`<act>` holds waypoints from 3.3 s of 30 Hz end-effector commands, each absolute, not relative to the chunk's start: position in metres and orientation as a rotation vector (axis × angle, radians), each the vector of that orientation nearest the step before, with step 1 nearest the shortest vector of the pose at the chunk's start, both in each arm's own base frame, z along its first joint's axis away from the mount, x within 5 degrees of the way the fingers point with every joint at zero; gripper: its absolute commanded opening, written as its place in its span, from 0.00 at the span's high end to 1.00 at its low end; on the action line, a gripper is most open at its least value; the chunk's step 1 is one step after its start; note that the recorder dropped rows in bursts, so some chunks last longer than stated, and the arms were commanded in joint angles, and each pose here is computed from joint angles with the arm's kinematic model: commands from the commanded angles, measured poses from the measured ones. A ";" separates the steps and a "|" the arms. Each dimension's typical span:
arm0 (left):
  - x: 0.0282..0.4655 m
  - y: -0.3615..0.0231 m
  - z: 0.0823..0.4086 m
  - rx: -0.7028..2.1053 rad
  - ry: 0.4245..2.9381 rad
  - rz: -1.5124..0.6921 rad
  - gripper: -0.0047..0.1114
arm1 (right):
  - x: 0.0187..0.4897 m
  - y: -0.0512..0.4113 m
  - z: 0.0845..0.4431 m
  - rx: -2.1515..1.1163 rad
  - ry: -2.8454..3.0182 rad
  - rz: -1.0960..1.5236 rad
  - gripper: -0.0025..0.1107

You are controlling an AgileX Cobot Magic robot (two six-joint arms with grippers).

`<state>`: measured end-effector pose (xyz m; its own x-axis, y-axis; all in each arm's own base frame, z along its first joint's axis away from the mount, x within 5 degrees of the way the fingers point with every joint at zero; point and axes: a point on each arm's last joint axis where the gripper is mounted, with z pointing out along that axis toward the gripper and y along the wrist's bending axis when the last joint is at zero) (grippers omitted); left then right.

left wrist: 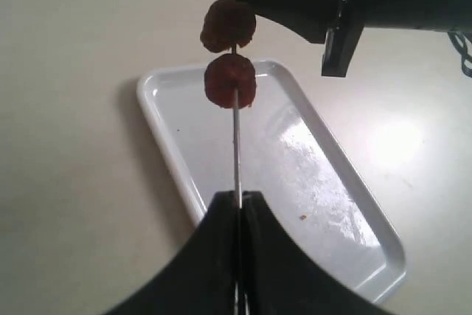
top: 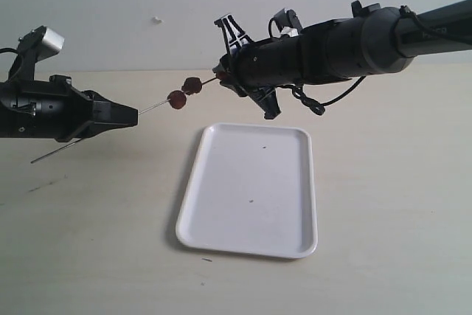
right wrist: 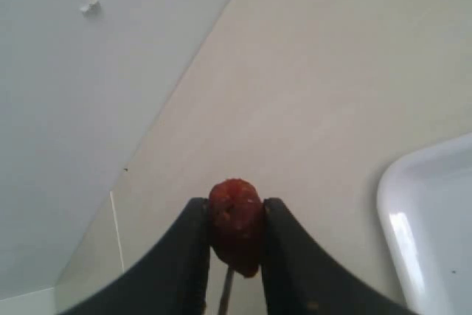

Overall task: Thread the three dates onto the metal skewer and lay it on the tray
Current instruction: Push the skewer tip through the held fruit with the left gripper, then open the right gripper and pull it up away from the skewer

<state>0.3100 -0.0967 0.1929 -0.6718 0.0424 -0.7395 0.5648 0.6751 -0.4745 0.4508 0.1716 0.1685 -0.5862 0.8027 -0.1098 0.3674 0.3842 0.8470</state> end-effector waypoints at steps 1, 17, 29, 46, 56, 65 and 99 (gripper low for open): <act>0.309 -0.097 0.193 0.452 2.160 -0.934 0.96 | 0.452 0.172 0.171 0.979 2.134 1.121 0.77; 0.312 -0.102 0.187 0.444 2.170 -0.895 0.96 | 0.450 0.176 0.172 0.952 2.150 1.160 0.77; 0.314 -0.103 0.187 0.485 2.134 -0.874 0.96 | 0.450 0.177 0.172 0.893 2.166 1.156 0.77; 0.311 -0.107 0.190 0.555 2.081 -0.923 0.96 | 0.447 0.182 0.174 0.850 2.189 1.232 0.77; 0.310 -0.108 0.190 0.557 2.078 -0.928 0.96 | 0.444 0.186 0.176 0.819 2.205 1.288 0.81; 0.310 -0.108 0.190 0.557 2.078 -0.928 0.96 | 0.443 0.188 0.176 0.795 2.214 1.312 0.85; 0.326 -0.139 0.182 0.642 2.098 -0.878 0.96 | 0.441 0.191 0.178 0.708 2.228 1.326 0.85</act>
